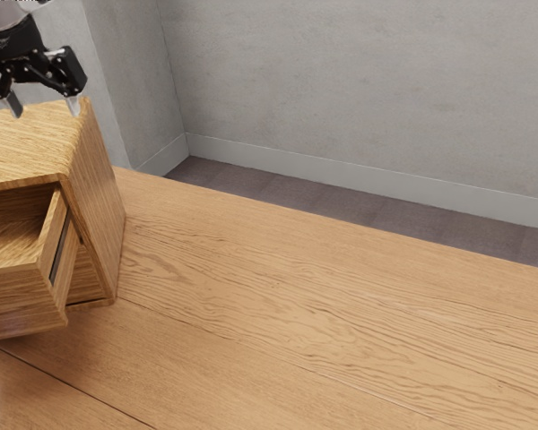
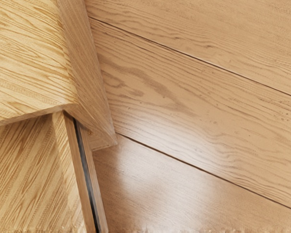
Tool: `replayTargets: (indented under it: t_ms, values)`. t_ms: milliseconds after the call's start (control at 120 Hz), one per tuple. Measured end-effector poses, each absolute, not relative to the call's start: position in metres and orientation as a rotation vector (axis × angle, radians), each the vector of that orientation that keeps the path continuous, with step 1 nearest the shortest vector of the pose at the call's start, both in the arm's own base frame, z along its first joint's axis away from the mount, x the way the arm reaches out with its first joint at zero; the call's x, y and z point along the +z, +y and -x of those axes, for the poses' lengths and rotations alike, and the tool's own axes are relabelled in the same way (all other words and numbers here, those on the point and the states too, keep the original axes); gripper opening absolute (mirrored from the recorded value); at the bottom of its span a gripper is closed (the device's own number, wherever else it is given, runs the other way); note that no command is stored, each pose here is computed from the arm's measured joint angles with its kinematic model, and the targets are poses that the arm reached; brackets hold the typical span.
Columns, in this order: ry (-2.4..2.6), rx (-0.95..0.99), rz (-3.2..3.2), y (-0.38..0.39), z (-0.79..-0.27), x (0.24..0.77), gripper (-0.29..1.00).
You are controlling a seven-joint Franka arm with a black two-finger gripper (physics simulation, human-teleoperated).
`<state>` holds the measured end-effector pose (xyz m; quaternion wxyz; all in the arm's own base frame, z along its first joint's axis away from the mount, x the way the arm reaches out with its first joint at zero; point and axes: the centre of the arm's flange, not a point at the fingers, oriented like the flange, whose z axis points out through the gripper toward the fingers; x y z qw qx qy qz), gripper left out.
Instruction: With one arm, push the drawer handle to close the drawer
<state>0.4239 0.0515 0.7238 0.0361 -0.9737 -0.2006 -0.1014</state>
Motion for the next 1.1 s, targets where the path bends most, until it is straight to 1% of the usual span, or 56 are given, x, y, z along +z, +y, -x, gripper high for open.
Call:
replayTargets:
  t_ms: [200,350,383,458,525,583,642,742,925,1100]
  values:
    - [-0.518,-0.234,2.991,0.015,-0.4,0.701,0.7]
    - [-0.517,-0.276,2.996,0.009,-0.309,0.661,0.7]
    - [-0.538,-0.292,2.994,0.01,-0.293,0.653,0.64]
    - [-0.638,-0.348,2.977,0.012,-0.263,0.648,0.43]
    - [-0.759,-0.36,2.947,0.018,-0.248,0.64,0.26]
    - [-0.874,-0.35,2.924,0.023,-0.242,0.631,0.16]
    - [-0.967,-0.366,2.911,0.023,-0.228,0.623,0.09]
    - [-1.18,-0.41,2.848,0.035,-0.198,0.61,0.01]
    - [-1.522,-0.374,2.676,0.065,-0.188,0.599,-0.05]
    - [-1.535,-0.367,2.599,0.078,-0.18,0.588,-0.07]
